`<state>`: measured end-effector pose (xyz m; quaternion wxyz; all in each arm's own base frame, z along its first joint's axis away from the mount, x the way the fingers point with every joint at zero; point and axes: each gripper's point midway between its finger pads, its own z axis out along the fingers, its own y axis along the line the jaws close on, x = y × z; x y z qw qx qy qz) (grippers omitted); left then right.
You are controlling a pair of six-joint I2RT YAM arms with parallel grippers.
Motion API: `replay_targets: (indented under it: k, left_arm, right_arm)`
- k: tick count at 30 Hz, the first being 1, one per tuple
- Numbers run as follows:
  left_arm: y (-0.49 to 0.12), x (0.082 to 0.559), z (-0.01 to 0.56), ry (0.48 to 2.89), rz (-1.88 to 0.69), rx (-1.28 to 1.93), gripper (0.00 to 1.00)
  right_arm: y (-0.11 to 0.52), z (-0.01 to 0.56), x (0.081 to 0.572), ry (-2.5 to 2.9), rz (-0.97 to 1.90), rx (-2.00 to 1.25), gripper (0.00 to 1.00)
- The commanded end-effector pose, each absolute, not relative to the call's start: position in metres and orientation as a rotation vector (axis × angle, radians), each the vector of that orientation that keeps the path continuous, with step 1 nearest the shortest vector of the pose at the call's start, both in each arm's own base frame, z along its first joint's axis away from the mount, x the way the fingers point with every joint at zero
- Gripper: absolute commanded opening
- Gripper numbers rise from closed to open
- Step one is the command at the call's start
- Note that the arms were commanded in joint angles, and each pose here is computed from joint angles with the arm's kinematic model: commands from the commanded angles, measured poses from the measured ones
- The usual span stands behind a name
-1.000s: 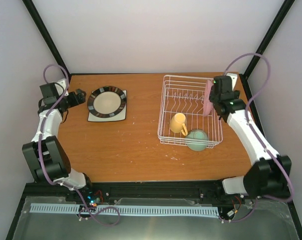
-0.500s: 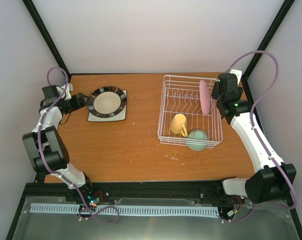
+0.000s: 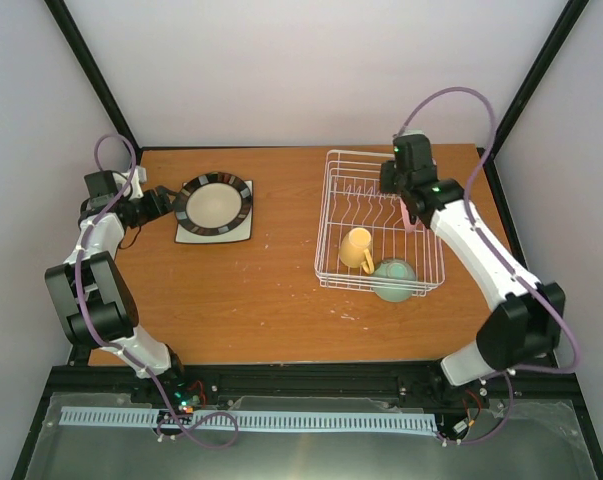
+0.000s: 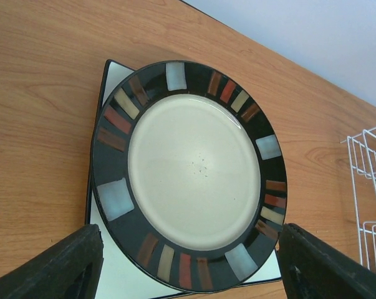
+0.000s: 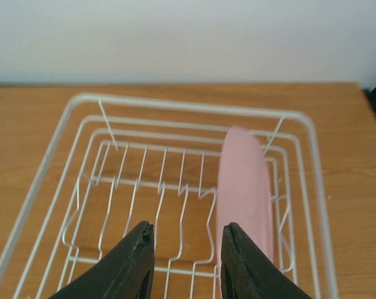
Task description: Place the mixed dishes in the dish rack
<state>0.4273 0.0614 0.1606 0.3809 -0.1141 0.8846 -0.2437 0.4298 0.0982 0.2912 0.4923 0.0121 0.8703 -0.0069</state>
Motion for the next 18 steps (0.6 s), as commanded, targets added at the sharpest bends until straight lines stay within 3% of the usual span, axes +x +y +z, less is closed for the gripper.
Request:
replay_targets:
  k: [1,11,18]
  left_arm:
    - [0.062,0.429,0.164,2.246,-0.627,-0.269,0.77]
    - [0.063,0.430,0.161,2.249,-0.623,-0.272,0.76]
    - [0.064,0.430,0.160,2.254,-0.612,-0.268,0.76]
  right_arm:
    - [0.114,0.248,0.437,2.258,-0.006,-0.052,0.30]
    - [0.093,0.199,0.449,2.382,-0.188,-0.014,0.29]
    - [0.036,0.174,0.442,2.453,-0.368,0.159,0.29]
